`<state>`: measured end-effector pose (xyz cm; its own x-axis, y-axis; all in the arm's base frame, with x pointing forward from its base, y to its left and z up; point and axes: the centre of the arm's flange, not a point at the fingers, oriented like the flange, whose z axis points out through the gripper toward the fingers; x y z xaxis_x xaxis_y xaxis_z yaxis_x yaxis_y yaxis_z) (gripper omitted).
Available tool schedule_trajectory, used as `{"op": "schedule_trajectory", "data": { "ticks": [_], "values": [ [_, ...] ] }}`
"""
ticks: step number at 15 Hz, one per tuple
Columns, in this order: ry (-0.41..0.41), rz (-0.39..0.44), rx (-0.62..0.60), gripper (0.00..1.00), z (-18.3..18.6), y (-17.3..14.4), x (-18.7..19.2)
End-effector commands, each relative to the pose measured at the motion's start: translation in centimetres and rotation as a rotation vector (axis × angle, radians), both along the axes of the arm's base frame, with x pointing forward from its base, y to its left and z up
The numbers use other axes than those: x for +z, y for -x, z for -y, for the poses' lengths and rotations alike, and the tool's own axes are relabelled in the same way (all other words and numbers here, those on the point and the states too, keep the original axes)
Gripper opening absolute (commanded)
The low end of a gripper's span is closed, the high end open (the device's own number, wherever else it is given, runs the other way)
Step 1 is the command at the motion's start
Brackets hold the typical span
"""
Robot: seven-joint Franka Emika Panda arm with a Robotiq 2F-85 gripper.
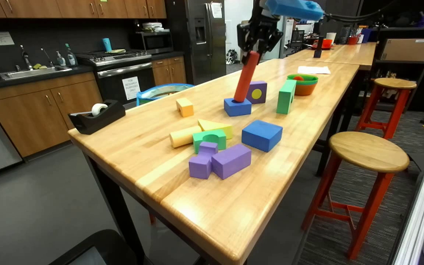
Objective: Put the orange block in the blue block
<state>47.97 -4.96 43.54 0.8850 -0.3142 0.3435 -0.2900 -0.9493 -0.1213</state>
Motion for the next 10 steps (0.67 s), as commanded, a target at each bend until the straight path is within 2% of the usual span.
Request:
{"op": "schedule_trajectory", "data": {
  "ticks": [1,10],
  "values": [
    [-0.013,0.019,0.020,0.15,-1.19,-0.47,0.46],
    [-0.015,0.016,0.033,0.15,-1.89,-0.86,0.45]
  ]
}}
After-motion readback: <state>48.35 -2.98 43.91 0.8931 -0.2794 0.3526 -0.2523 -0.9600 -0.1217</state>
